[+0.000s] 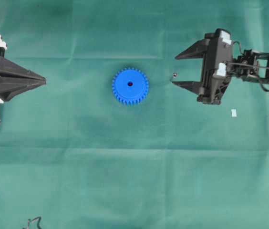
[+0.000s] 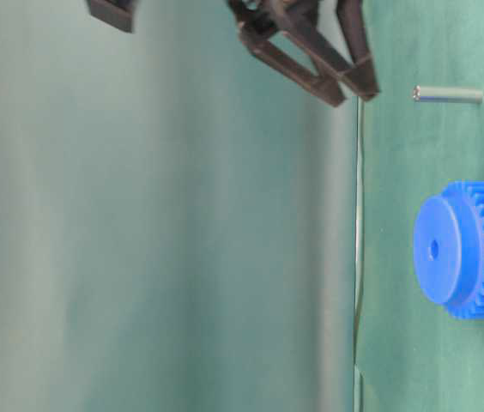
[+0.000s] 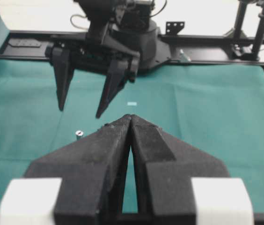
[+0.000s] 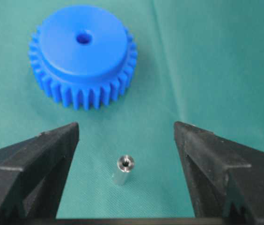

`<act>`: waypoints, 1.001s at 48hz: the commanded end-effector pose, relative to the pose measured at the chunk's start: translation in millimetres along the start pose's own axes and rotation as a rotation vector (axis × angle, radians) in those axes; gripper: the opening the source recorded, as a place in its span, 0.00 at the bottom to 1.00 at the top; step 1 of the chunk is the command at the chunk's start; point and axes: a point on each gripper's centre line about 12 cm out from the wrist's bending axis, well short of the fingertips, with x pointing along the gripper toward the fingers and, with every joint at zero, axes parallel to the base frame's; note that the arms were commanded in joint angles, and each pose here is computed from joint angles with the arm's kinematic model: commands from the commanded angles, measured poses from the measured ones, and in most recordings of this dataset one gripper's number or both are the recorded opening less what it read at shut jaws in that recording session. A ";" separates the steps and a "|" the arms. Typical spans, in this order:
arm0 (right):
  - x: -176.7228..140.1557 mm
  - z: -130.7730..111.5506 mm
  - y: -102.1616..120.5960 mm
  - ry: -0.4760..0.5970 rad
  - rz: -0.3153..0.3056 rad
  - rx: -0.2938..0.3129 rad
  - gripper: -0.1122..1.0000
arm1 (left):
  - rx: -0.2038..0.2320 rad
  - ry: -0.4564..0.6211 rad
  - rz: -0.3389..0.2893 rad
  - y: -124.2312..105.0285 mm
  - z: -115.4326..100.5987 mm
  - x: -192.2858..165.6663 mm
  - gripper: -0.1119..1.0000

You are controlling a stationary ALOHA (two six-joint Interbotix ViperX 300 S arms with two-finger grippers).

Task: Insert the shaft into the center hole of the gear.
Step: 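Lower the open right gripper around the silver shaft and close it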

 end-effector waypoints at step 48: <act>23.5 -34.6 -4.8 0.047 -0.033 0.049 0.31 | 0.003 0.003 -0.002 -0.4 7.0 2.3 0.10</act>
